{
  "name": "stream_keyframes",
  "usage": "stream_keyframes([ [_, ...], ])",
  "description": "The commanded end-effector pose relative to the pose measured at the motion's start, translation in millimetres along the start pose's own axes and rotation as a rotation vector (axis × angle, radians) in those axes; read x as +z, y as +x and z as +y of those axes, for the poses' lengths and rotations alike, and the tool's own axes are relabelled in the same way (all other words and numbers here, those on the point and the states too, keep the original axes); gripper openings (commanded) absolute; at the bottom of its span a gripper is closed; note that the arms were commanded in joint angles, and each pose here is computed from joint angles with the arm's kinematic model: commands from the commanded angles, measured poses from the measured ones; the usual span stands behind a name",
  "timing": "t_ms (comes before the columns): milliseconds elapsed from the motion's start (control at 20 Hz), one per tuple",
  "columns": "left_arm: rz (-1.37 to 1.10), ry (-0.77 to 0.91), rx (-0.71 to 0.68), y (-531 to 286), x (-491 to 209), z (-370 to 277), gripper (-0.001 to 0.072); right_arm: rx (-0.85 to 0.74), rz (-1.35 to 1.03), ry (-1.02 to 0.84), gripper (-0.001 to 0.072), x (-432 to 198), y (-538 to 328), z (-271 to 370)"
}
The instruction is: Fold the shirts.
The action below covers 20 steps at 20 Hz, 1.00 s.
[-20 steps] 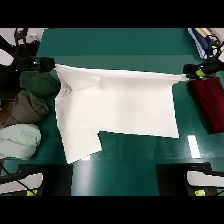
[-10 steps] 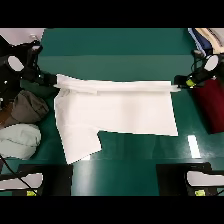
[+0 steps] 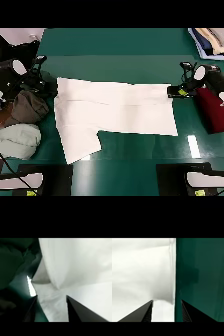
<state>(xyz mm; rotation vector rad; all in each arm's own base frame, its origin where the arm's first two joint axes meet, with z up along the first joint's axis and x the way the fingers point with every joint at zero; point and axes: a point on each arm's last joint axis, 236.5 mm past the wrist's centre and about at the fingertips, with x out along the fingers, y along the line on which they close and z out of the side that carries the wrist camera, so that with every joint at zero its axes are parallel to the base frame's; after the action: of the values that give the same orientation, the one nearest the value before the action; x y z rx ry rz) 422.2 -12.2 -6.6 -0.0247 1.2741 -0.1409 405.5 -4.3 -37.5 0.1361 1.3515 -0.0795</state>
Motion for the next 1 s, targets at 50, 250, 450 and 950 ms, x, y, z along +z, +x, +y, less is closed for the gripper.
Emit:
stream_keyframes([
  [50, 0.159, -0.04, -0.002, -13, -42, -3, 0.0433, -0.001, -0.014, -0.009, 0.0421, -7, -26, 1],
  [250, 0.172, -0.12, -0.017, -27, -91, -15, 0.0433, 0.015, -0.079, -0.037, 0.0419, -8, -65, 4],
  [450, 0.196, -0.222, -0.135, -21, -166, -52, 0.0432, 0.019, -0.131, -0.048, 0.0419, -6, -87, 4],
  [950, 0.357, -0.347, -0.21, 5, -264, -78, 0.0432, 0.017, -0.106, -0.048, 0.0419, -14, -90, 4],
])
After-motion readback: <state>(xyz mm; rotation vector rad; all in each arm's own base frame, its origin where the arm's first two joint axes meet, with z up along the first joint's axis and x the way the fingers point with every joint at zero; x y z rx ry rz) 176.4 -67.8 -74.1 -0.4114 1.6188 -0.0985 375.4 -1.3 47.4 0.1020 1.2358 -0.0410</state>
